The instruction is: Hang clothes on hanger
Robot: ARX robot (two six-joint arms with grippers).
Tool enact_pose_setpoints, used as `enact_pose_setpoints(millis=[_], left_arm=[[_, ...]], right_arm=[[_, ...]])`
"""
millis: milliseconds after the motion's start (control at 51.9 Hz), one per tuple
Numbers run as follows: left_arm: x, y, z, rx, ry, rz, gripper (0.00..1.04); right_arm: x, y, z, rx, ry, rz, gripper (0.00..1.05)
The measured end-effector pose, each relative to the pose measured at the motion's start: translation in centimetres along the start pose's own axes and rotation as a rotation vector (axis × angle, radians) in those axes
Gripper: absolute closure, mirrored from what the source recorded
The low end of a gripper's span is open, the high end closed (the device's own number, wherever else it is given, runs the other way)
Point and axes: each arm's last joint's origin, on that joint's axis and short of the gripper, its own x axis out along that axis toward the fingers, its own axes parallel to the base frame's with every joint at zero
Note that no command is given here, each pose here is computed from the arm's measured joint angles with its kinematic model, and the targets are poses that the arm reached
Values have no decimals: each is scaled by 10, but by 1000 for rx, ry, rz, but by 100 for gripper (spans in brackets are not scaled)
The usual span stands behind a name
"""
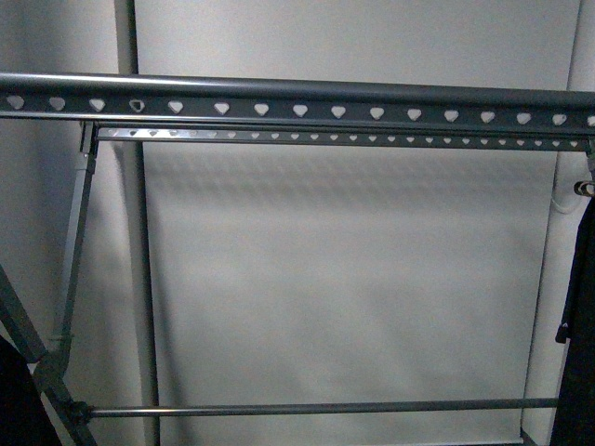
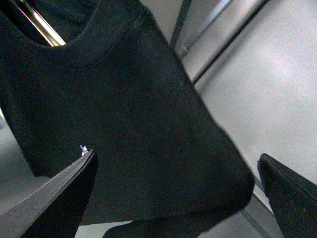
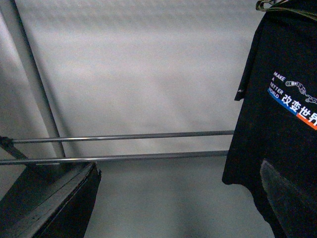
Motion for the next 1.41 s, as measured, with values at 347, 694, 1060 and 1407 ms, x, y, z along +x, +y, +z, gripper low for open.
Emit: enact_pose_setpoints(millis=[347, 694, 1060, 1407], left_arm=[[52, -52, 20, -101, -22, 201, 7], [70, -52, 16, -86, 39, 282, 44], [61, -37, -9, -67, 160, 179, 101], [-42, -8, -37, 344, 481, -569, 101]], right_arm=[[0, 0, 0, 0, 0, 0, 7], [0, 0, 0, 0, 0, 0, 7], [0, 0, 0, 0, 0, 0, 7], [0, 0, 0, 0, 0, 0, 7]])
